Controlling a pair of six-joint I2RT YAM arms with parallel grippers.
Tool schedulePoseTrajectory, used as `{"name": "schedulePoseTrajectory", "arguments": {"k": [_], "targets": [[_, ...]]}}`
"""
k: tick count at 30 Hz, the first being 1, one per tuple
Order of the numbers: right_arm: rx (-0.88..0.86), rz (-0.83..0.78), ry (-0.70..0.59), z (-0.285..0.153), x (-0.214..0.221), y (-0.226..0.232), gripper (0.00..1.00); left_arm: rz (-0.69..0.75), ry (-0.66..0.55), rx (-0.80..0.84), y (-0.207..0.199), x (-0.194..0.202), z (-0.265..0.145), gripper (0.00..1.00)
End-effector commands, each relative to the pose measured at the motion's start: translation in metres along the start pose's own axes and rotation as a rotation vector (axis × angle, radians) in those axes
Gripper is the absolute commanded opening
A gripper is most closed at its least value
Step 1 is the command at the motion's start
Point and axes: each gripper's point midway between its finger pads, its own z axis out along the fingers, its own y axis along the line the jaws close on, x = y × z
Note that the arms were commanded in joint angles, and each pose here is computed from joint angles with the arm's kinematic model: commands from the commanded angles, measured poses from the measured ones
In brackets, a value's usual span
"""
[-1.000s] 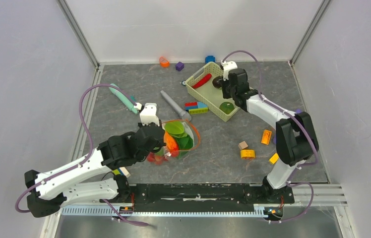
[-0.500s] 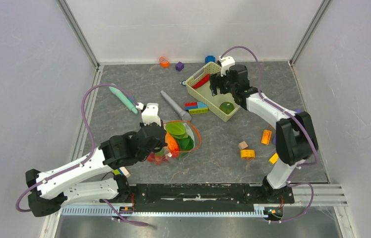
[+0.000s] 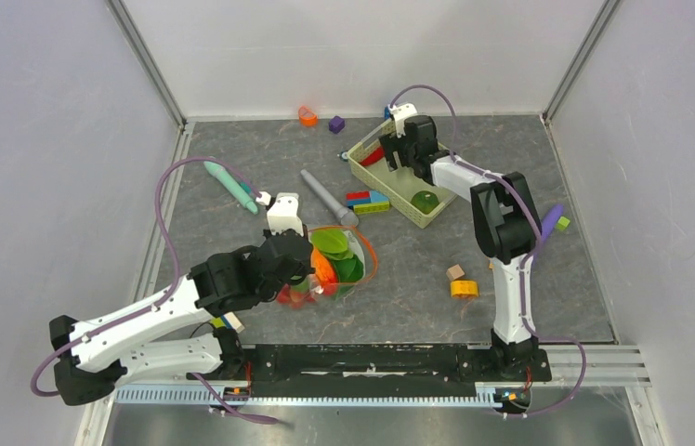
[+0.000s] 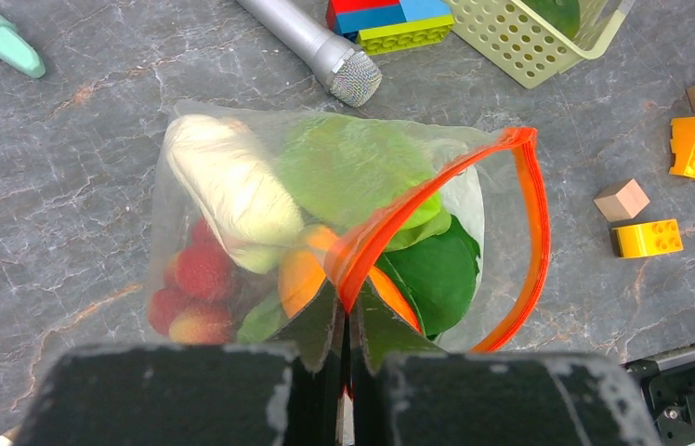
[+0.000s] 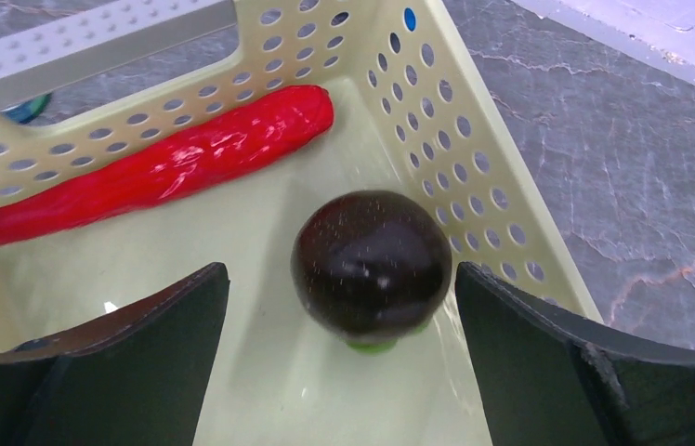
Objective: Place the food in the zip-top bag and seal the zipper
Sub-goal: Pick up the fake fruit from the bin.
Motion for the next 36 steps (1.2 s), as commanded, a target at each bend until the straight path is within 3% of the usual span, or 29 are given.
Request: {"name": "schedulePoseTrajectory", "arguments": {"k": [1,6,12,16,20,25,29,36], "targets": [[0.081,-0.024,-0.067,0.021,-0.026,-0.014,0.96,-0.053,-0.048,0.013,-0.009,-0.016,0.002,0.05],[0.121,-0.012,-0.077,0.03,-0.022,-0.018,0.85,-0.055,-0.044,0.012,-0.009,-0.015,0.002,0.04],[0.164,-0.001,-0.068,0.017,-0.018,-0.027,0.43,-0.068,-0.045,0.021,-0.009,-0.015,0.0,0.04],[0.136,0.024,-0.113,-0.007,-0.027,-0.026,0.3,-0.08,-0.047,0.038,-0.011,-0.015,0.0,0.04],[0.087,0.054,-0.198,-0.052,-0.05,-0.023,0.25,-0.082,-0.043,0.039,-0.011,-0.014,0.0,0.04],[-0.053,0.161,-0.371,-0.144,-0.058,0.007,0.22,-0.089,-0.03,0.046,-0.012,-0.013,-0.003,0.04],[-0.264,0.222,-0.493,-0.215,-0.051,0.055,0.22,-0.093,-0.002,0.063,-0.013,-0.01,-0.007,0.03],[-0.711,0.196,-0.696,-0.349,-0.036,0.148,0.23,-0.097,0.035,0.085,-0.011,-0.004,-0.015,0.03]]}}
